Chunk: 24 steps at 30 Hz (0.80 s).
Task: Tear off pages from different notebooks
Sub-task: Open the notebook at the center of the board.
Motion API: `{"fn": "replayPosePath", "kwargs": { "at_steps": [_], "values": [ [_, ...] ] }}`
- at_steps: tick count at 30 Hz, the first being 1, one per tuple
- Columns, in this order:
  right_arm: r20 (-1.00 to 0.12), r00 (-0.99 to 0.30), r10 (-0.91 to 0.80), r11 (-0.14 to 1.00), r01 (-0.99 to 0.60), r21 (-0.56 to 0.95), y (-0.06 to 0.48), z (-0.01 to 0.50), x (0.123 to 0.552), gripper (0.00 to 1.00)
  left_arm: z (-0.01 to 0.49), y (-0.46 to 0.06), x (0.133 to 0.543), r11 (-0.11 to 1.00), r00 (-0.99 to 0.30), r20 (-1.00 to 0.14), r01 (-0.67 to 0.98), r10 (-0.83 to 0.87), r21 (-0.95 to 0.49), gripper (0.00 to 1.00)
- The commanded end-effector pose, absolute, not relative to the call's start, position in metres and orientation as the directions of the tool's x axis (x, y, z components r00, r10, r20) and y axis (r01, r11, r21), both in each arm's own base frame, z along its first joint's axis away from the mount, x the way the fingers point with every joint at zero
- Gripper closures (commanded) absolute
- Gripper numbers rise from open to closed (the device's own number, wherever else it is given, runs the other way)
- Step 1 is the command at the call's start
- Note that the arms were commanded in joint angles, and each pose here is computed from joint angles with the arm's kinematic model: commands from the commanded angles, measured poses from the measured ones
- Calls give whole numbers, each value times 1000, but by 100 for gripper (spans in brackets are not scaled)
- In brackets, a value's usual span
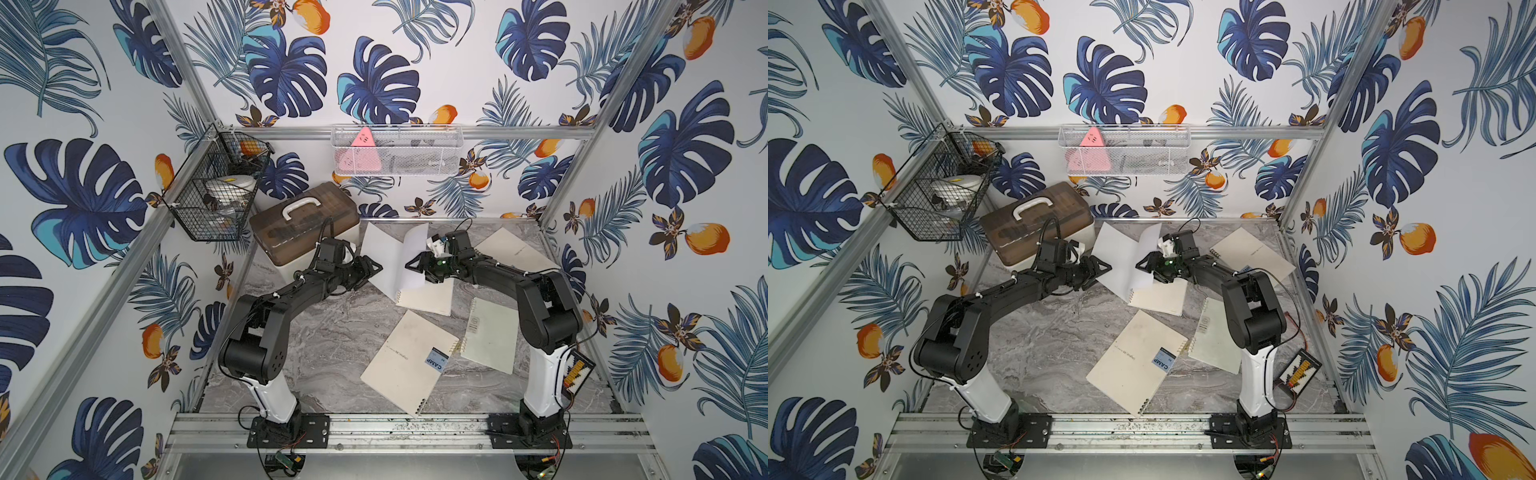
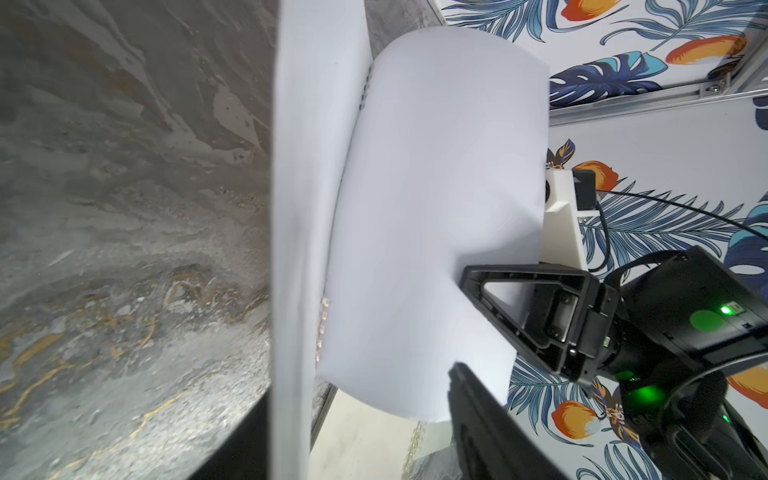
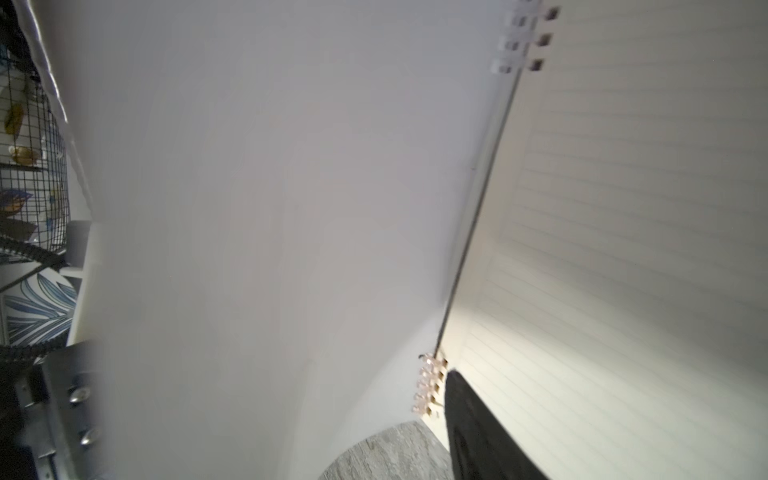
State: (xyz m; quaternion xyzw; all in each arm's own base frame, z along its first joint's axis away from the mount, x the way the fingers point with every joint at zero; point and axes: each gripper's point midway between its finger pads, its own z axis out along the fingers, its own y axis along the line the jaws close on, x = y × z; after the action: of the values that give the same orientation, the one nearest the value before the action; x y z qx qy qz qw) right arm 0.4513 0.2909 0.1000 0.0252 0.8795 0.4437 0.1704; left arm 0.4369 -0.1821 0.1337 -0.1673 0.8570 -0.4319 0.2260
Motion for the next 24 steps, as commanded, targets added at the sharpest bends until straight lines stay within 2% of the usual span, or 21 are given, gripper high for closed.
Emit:
{"fn": "replayPosePath", "kwargs": {
  "at_steps": [1,3,9,12,24],
  "values": [
    [-289,-941,174,601,-130,788,302,94,456,40,148,-193,447,538,-849,-274,-14,-451,-843,25],
    [-305,-938,163,577,-160,801,313,98,457,40,150,-199,452,514,-861,-263,1,-437,-858,18],
    [-372,-917,145,483,-263,835,343,119,457,36,155,-198,461,502,-867,-264,19,-422,-865,11],
    [-401,-907,133,472,-298,830,353,124,457,34,166,-193,463,497,-861,-280,37,-424,-867,8],
    [-396,-899,189,385,-304,872,367,134,473,28,167,-199,468,443,-874,-251,46,-416,-895,8]
  ]
}}
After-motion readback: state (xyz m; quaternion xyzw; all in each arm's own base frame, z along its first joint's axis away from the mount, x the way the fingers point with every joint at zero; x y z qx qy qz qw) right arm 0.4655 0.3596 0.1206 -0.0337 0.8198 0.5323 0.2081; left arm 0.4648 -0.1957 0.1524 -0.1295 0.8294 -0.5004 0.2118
